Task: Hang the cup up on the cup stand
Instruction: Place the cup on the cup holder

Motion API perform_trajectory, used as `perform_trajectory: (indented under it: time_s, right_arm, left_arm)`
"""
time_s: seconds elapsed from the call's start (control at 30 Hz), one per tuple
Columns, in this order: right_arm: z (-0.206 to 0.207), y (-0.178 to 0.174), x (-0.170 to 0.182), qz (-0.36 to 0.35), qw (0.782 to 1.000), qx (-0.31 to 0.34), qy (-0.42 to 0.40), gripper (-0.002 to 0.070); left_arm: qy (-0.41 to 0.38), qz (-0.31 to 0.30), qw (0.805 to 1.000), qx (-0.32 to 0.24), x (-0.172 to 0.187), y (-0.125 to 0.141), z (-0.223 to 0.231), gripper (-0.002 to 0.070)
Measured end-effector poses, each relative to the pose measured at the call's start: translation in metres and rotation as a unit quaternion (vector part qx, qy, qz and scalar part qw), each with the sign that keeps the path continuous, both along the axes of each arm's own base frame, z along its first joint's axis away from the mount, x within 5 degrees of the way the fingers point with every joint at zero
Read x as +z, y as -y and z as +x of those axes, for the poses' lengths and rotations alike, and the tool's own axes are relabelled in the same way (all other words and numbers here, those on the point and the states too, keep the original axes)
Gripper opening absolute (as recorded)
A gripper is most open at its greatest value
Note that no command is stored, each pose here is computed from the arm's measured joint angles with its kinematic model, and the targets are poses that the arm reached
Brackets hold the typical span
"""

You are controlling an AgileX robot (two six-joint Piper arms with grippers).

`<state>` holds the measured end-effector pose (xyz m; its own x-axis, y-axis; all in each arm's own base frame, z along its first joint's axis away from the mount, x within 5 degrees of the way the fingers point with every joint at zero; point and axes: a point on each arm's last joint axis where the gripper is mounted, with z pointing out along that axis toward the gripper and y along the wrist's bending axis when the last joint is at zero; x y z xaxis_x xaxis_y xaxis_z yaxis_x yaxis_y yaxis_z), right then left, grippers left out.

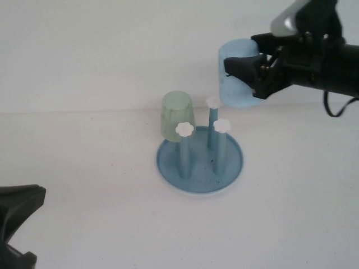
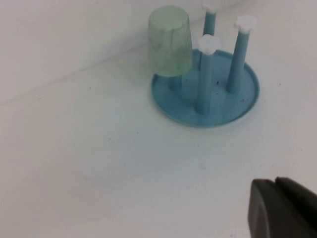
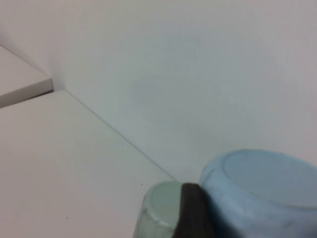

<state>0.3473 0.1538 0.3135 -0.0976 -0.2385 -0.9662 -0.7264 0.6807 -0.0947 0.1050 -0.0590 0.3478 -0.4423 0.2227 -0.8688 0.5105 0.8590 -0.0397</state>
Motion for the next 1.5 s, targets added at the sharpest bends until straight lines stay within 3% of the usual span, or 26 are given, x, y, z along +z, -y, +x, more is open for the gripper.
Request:
perform_trajectory:
  time_s: [0.23, 0.73, 0.97, 1.13, 1.4, 1.5]
  right_arm:
    - [0.043, -0.015, -0.022, -0.002, 1.0, 0.007, -0.01, 0.0505]
    - [0.084, -0.037, -0.085, -0.048, 0.998, 0.047, -0.017, 0.0506]
    - [0.09, -0.035, -0.097, -0.054, 0.998, 0.024, -0.037, 0.0593]
    - [0.091, -0.035, -0.097, -0.05, 0.998, 0.016, -0.043, 0.0609]
    - [0.091, -0.035, -0.096, -0.032, 0.998, 0.01, -0.059, 0.0603]
    - [0.09, -0.035, -0.09, 0.005, 0.996, -0.006, -0.09, 0.0506]
  left_arm:
    - [-0.012, 0.007, 1.0, -0.004, -0.002, -0.002, -0.006, 0.0]
    - [-0.018, 0.005, 1.0, -0.005, -0.002, -0.002, -0.006, 0.0]
    - [-0.019, 0.014, 1.0, -0.004, -0.003, -0.003, -0.006, -0.0001]
    - [-0.017, 0.018, 1.0, -0.003, -0.003, -0.003, -0.006, -0.0001]
    - [-0.023, 0.021, 1.0, -0.004, -0.004, -0.003, -0.007, -0.0001]
    - [-0.026, 0.017, 1.0, -0.005, -0.004, -0.003, -0.007, -0.0001]
